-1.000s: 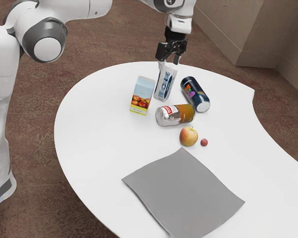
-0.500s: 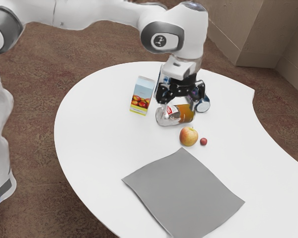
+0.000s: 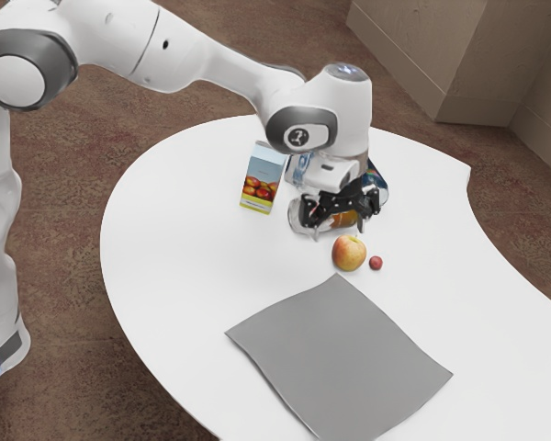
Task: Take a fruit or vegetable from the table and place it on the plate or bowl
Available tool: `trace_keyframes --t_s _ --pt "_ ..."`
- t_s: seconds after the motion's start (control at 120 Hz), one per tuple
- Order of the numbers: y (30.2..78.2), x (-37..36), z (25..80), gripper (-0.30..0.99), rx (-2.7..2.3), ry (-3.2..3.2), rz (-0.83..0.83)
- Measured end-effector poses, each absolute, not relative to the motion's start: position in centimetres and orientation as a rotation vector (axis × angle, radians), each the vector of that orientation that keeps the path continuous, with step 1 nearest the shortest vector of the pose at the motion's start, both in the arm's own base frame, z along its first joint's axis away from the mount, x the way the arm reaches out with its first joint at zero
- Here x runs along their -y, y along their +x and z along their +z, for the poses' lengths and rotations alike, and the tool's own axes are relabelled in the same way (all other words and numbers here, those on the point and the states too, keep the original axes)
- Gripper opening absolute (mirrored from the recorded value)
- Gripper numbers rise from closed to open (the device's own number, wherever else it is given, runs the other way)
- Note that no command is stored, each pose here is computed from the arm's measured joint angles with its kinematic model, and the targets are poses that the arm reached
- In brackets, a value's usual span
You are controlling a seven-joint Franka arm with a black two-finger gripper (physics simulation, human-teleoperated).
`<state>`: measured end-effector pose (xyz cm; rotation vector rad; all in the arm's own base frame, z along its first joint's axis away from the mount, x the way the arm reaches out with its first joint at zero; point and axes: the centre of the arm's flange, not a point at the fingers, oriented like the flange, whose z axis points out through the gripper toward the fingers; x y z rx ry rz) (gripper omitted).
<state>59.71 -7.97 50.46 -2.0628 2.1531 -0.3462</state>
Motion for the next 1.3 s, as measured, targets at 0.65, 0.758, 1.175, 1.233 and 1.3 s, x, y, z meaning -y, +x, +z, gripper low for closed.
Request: trace_keyframes --t_s 0.65,0.758,1.175,1.233,1.3 --pt "63.9 8.2 46.3 0.69 -2.148 -2.042 -0.340" --pt "64.6 7.8 45.8 0.69 -2.142 -2.049 -0.333" --pt "65.6 5.2 44.3 0.69 -2.110 -2.092 -0.308" --pt "65.6 5.2 44.3 0.69 -2.110 -2.091 -0.308" --pt "65.7 5.2 44.3 0.69 -2.110 -2.091 -0.308"
